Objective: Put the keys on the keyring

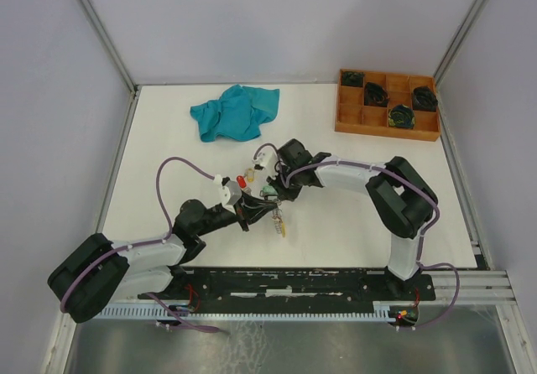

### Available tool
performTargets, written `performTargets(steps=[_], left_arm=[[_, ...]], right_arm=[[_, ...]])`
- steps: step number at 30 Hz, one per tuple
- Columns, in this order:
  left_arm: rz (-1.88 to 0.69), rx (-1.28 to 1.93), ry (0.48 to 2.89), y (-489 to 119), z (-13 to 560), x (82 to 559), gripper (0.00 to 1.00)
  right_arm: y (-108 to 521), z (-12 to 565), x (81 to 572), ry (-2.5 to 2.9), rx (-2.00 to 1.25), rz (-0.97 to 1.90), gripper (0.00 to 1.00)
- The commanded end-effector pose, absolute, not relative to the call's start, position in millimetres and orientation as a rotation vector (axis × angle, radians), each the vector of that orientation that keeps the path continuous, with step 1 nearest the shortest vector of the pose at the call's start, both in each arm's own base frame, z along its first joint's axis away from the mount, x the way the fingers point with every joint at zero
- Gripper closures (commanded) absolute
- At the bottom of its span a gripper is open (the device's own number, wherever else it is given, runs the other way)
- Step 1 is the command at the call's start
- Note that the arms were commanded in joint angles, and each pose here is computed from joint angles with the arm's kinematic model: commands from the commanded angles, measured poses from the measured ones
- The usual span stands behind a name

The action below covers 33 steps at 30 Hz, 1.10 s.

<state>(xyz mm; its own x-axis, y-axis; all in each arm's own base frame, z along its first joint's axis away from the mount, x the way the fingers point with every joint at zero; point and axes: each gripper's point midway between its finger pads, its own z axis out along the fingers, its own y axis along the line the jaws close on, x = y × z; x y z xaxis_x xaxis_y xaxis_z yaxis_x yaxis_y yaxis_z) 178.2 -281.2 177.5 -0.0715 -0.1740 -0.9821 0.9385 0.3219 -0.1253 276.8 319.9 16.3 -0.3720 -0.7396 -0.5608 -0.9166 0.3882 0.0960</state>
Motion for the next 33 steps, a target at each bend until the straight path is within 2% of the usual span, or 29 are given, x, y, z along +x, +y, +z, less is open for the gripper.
performTargets(steps=[1,4,18,28,33], left_arm=[[-1.095,0.787,1.232,-283.6,195.6,180.0,0.97],[-1.087,0.781,1.238,-282.9,195.1,181.5,0.97],[-1.001,0.733,1.285,-275.6,191.9,196.0,0.97],[-0.983,0.718,1.304,-273.5,190.5,199.3,0.97],[-0.984,0.72,1.307,-273.8,190.6,199.2,0.97]], right_arm=[[290.9,35.0,289.4,2.288,-1.261,0.49,0.94],[271.0,43.1,292.1,2.351,-1.159,0.416,0.99],[154.5,82.3,302.8,2.501,-0.466,-0.114,0.99],[169.2,44.6,284.6,2.6,-0.153,0.046,0.99],[173.4,30.0,275.7,2.616,-0.122,0.072,0.92]])
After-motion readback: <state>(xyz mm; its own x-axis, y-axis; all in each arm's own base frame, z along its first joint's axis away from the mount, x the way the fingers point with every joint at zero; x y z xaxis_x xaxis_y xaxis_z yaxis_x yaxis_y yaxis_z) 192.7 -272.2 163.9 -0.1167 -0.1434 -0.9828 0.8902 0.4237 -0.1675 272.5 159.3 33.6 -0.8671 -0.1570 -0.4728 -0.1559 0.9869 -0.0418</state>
